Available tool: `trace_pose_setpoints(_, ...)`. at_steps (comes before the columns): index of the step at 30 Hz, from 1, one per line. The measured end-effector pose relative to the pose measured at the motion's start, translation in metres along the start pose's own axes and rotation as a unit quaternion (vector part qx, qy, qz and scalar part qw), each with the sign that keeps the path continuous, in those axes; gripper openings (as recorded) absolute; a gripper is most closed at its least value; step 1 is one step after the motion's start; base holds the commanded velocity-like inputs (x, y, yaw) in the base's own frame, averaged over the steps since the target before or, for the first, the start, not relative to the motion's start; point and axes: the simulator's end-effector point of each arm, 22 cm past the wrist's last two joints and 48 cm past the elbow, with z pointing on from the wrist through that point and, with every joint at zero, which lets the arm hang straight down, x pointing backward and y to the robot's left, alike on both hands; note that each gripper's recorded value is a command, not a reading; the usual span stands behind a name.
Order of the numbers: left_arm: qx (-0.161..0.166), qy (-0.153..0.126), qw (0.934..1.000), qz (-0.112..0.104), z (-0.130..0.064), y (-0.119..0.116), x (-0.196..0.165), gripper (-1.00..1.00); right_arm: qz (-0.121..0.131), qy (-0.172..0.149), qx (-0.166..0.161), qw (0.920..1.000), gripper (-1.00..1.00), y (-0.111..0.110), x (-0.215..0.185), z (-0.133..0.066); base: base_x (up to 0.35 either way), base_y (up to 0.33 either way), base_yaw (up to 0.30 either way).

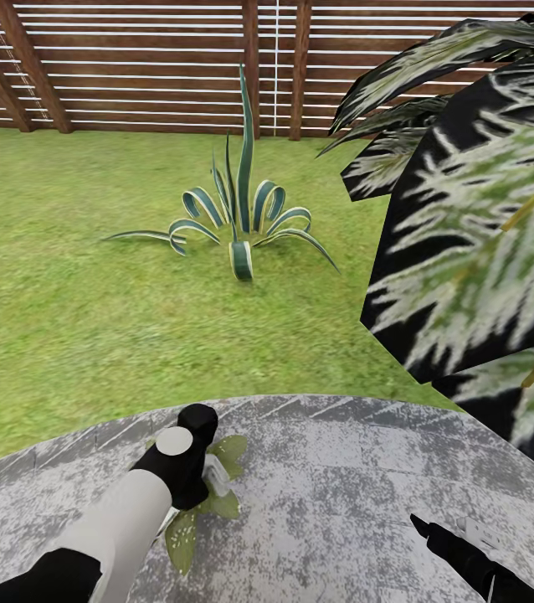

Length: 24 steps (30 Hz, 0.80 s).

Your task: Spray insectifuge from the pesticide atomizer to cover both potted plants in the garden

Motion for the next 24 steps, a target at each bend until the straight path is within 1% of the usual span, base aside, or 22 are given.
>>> trace_pose_setpoints(7,0.002,-0.004,1.0000,0.005,-0.002,-0.006,-0.006,-1.00,0.000,0.000,0.000,1.0000,1.00,0.000,0.000,0.000,0.000,0.000,0.000)
trace_pose_setpoints(14,-0.001,-0.007,1.0000,0.005,-0.005,-0.004,-0.007,-1.00,0.000,0.000,0.000,1.0000,1.00,0.000,0.000,0.000,0.000,0.000,0.000)
trace_pose_setpoints(16,-0.004,-0.010,0.9999,0.004,-0.008,-0.002,-0.009,-1.00,0.000,0.000,0.000,1.0000,1.00,0.000,0.000,0.000,0.000,0.000,0.000)
trace_pose_setpoints(20,-0.014,-0.019,0.9997,0.001,-0.021,0.008,-0.014,-1.00,0.000,0.000,0.000,1.0000,1.00,0.000,0.000,0.000,0.000,0.000,0.000)
trace_pose_setpoints(24,-0.018,-0.024,0.9995,0.000,-0.028,0.013,-0.017,-1.00,0.000,0.000,0.000,1.0000,1.00,0.000,0.000,0.000,0.000,0.000,0.000)
